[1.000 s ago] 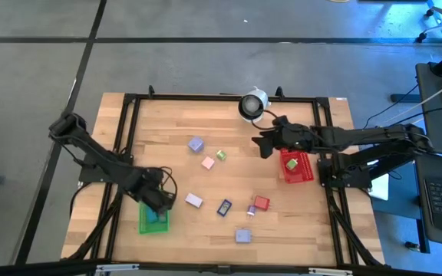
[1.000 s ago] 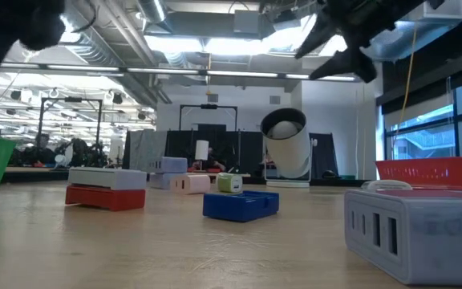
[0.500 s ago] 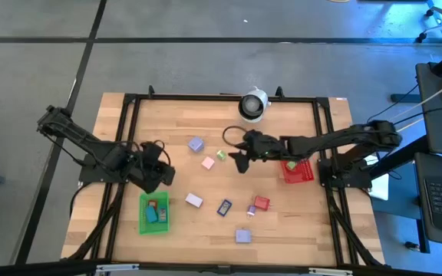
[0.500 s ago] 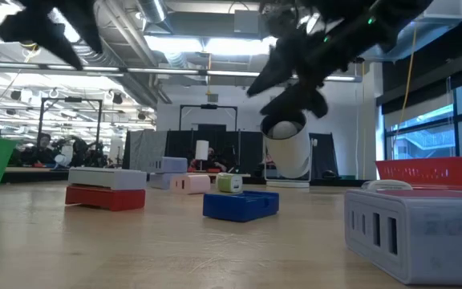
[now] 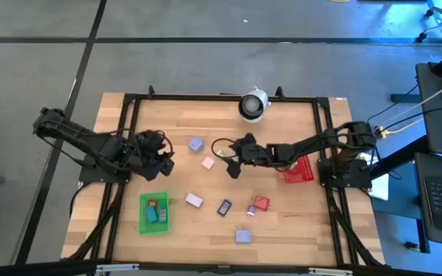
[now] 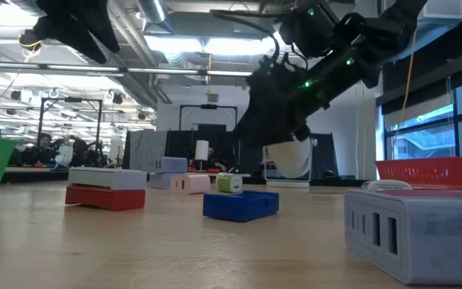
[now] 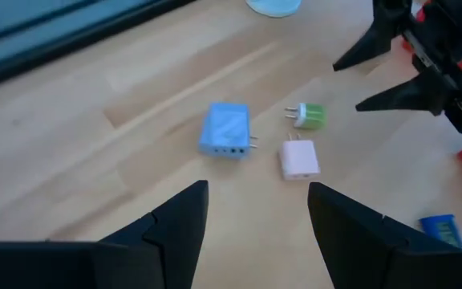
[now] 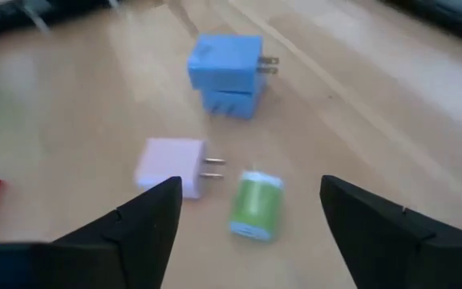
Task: Pick & Place Office items
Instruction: Put the green charger adapter into the red bin
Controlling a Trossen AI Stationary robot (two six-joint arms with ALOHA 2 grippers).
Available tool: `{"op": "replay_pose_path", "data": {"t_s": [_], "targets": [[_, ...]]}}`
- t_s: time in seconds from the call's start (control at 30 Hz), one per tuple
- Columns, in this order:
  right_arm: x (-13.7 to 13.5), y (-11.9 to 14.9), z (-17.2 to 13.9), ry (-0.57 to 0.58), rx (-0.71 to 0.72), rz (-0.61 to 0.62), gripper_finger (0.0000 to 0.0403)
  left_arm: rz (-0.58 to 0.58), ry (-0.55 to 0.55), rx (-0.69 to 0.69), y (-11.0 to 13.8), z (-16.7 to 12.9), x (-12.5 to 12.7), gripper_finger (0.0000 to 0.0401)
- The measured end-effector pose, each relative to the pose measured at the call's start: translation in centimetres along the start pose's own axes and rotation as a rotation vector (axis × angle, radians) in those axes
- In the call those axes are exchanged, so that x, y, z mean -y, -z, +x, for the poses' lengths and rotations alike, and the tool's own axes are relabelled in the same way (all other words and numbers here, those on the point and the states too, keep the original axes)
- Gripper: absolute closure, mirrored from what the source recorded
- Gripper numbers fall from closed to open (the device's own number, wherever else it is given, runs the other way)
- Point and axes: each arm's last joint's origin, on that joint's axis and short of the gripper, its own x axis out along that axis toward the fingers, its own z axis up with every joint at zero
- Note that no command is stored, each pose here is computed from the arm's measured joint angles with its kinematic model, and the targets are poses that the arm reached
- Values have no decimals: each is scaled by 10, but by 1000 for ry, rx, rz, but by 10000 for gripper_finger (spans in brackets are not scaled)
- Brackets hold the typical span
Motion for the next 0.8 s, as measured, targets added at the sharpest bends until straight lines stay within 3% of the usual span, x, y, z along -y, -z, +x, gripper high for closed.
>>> {"op": "replay_pose_path", "data": {"t_s": [0.07, 0.53, 0.8], "targets": [[1, 3, 3, 20, 0, -50, 101, 34, -10, 2, -2, 1, -1, 189], [3, 20, 28, 45, 40, 74, 106, 119, -82, 10, -13, 12, -9, 191], [1, 36, 49, 34, 22, 63, 106, 121, -110, 11, -18, 16, -12, 193]]}}
